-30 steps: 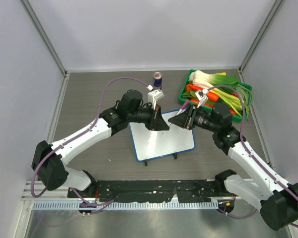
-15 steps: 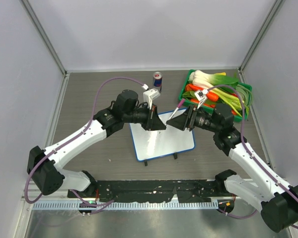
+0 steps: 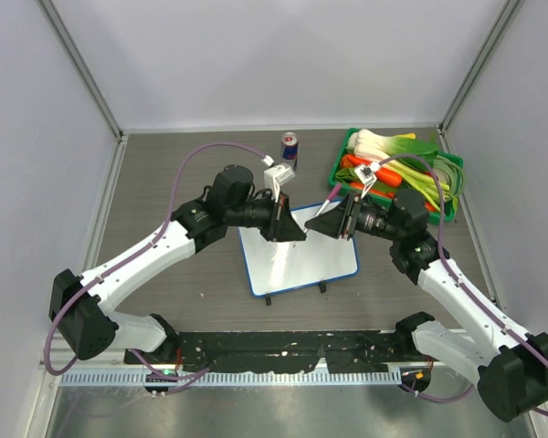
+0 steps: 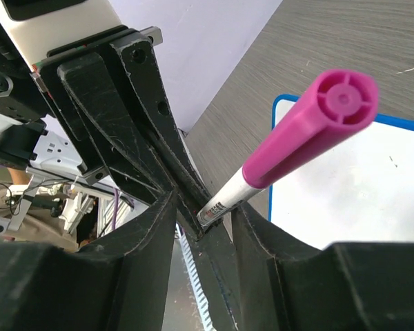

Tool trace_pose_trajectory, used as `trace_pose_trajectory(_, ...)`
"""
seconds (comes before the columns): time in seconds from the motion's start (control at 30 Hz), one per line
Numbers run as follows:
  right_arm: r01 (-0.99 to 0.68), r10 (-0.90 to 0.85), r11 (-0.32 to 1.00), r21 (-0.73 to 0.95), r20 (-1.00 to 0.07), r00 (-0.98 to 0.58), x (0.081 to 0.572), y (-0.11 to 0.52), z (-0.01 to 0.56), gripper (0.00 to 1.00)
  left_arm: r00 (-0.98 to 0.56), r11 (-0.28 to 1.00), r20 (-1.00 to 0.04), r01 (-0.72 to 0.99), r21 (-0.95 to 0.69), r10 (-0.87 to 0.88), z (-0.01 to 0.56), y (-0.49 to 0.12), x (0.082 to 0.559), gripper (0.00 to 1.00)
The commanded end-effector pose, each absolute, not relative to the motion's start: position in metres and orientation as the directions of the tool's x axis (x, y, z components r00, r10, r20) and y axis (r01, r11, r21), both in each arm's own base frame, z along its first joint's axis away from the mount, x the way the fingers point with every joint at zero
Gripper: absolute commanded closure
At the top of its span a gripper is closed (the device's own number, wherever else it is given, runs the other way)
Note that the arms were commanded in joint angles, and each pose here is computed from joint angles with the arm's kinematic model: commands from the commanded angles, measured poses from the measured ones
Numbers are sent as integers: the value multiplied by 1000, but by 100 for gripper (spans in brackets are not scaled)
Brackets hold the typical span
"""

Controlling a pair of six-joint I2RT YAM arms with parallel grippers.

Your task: Write a sentence on the whiteboard

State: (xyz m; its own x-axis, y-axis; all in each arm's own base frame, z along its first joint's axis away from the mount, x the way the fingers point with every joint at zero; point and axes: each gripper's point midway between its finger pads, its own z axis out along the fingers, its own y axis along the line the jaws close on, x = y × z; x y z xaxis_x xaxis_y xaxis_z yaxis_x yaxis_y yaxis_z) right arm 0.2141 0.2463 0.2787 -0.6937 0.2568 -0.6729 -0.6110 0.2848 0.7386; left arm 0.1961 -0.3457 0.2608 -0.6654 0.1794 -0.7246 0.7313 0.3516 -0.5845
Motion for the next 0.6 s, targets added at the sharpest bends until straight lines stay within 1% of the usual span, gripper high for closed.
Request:
trace_pose_trajectory(0.0, -658, 238, 240, 714, -700, -673, 208, 249, 286, 58, -632, 301, -757, 764, -571, 166, 277, -347, 189, 100)
trace_pose_trajectory(0.2, -659, 217, 233, 715, -699, -682, 203, 249, 281, 59, -632, 294, -756, 765, -573, 171, 277, -349, 188, 100)
trace_pose_trajectory(0.3, -653, 214, 238, 719, -695, -686, 204, 249, 278, 67, -632, 287, -755, 766, -575, 173, 276, -351, 187, 100)
trace_pose_trajectory(0.47, -643, 216, 244, 726, -687, -694, 207, 250, 275, 70, -631, 278, -754, 768, -577, 179, 276, -352, 185, 100)
trace_pose_trajectory(0.57, -637, 218, 247, 730, -682, -698, 209, 250, 274, 77, -634, 277, -751, 767, -579, 185, 274, -354, 185, 100)
